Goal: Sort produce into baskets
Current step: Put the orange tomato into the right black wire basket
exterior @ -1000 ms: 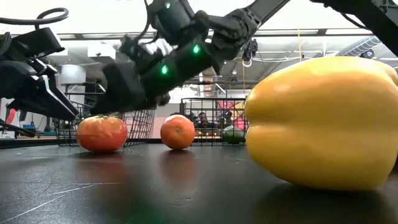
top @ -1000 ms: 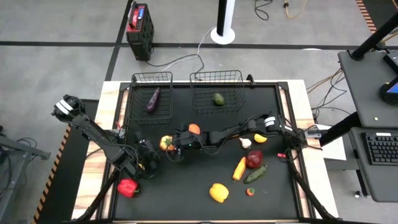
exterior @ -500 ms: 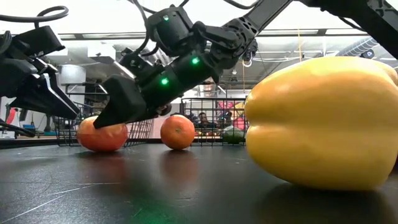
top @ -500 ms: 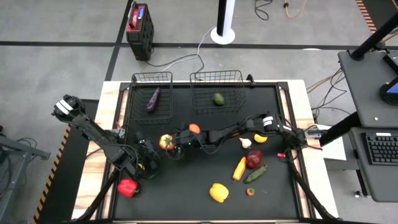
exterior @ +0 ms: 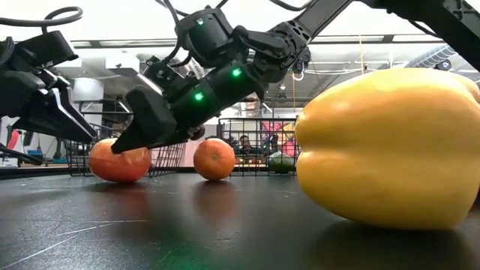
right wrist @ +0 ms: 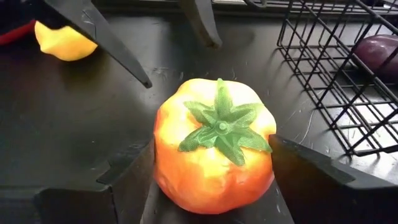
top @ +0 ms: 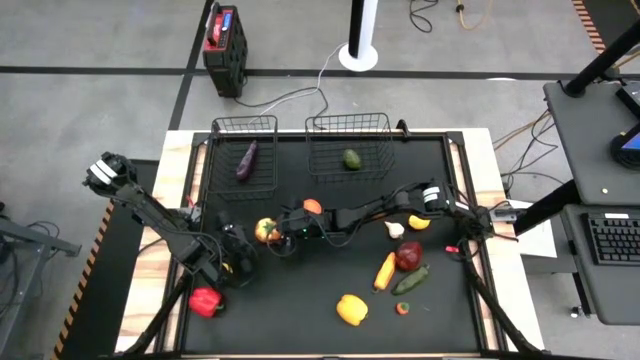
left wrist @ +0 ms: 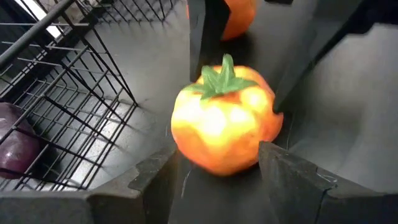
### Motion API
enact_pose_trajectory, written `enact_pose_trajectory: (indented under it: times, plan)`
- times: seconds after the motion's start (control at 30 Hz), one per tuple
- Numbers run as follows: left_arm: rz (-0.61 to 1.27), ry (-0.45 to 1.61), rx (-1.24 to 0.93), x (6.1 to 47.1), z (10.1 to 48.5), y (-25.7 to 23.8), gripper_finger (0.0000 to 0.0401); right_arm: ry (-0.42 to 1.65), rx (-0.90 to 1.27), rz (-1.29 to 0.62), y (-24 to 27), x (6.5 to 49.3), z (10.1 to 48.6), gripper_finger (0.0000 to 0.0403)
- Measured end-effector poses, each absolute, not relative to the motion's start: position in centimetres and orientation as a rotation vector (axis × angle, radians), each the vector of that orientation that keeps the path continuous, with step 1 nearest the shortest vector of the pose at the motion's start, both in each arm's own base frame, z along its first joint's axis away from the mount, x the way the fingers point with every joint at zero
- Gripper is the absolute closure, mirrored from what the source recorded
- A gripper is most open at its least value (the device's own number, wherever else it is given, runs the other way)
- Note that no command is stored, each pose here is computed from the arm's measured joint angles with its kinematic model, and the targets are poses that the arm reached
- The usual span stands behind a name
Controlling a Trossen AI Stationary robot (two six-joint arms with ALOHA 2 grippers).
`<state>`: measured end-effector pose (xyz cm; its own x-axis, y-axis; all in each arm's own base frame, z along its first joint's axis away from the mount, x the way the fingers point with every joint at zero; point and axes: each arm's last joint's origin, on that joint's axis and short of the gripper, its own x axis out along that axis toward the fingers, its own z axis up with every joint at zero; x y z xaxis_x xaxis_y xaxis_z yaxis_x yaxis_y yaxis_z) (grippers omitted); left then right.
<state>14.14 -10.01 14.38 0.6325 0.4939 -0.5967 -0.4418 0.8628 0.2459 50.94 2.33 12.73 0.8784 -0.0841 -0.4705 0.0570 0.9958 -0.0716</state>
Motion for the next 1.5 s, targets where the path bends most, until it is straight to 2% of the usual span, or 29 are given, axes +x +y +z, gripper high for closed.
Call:
enact_pose_trajectory:
  times: [0.17,0.4,0.63,0.83,1.0,1.27,1.5]
  plan:
    - [0.537,0.777,0.102,14.4,16.7,-10.4,0.0198,0.511,-0.059,-0.069,2.3,50.7,13.3,0.0117]
    - [0.552,0.717,0.191,15.1,20.0,-10.9,0.0197,0.546,-0.068,-0.063,2.3,50.1,15.0,0.0118]
    - [0.559,0.661,0.212,15.6,21.5,-11.3,0.0197,0.604,-0.077,-0.059,2.3,49.2,16.6,0.0118]
    - [0.564,0.659,0.219,15.7,22.6,-11.3,0.0197,0.615,-0.080,-0.058,2.3,48.1,19.6,0.0117]
    - [0.581,0.614,0.215,16.0,24.3,-11.6,0.0197,0.612,-0.081,-0.066,1.8,46.2,23.9,0.0115]
    - [0.575,0.581,0.208,16.4,26.3,-11.9,0.0197,0.572,-0.049,-0.179,-2.8,42.0,30.9,0.0113]
    - [0.579,0.570,0.207,16.5,26.6,-11.9,0.0197,0.620,0.040,-0.387,-9.8,38.7,32.7,0.0113]
